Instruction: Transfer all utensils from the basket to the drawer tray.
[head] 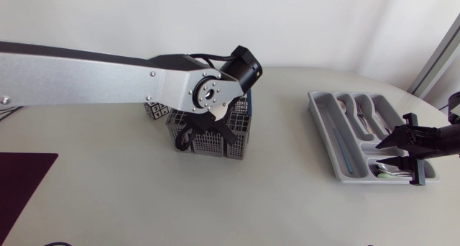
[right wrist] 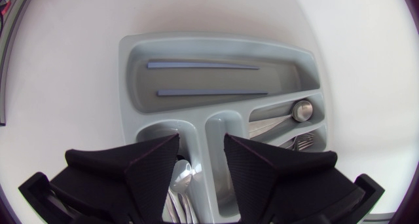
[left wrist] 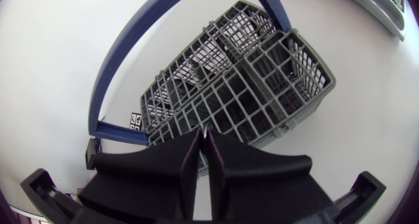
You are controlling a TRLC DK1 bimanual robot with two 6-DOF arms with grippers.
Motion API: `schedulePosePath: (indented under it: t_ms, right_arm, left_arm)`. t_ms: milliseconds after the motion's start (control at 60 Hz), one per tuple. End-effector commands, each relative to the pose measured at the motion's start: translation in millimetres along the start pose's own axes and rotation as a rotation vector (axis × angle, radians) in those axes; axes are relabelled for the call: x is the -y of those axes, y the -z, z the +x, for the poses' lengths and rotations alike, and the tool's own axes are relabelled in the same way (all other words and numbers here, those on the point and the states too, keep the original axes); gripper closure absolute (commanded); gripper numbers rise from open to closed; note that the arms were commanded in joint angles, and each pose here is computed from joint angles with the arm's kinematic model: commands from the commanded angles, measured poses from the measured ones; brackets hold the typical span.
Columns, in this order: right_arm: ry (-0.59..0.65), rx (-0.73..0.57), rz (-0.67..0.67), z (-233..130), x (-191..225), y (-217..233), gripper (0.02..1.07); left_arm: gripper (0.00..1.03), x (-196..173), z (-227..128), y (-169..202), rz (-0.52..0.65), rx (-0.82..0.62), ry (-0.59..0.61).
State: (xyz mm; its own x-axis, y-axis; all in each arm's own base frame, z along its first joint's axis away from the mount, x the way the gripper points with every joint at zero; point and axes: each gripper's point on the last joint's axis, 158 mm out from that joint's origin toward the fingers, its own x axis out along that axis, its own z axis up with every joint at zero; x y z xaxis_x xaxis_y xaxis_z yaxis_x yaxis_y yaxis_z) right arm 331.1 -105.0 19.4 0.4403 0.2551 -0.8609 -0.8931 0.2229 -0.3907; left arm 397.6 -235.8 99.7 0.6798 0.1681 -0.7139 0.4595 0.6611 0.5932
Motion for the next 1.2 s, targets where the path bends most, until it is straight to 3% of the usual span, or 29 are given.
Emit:
schedulePosePath:
  t_ms: [0, 250, 417, 617, 1183]
  right_arm:
    - [-0.002, 0.016, 0.010, -1, -4, -10, 0.55]
    - [0.051, 0.059, 0.035, -13, 11, -30, 0.54]
    - [0.081, 0.109, 0.078, -22, 23, -57, 0.47]
    - [0.087, 0.204, 0.115, -38, 28, -118, 0.43]
    - [-0.212, 0.483, 0.282, -31, -26, -314, 0.40]
  left_arm:
    - [1.00, -8, -6, -4, 0.011, 0.012, -0.015]
    - [1.00, -24, -24, -13, -0.007, 0.056, -0.032]
    - [1.00, -31, -32, -15, -0.023, 0.078, -0.037]
    - [1.00, -49, -53, -23, -0.060, 0.140, -0.047]
    - [1.00, -60, -89, -25, -0.043, 0.238, -0.043]
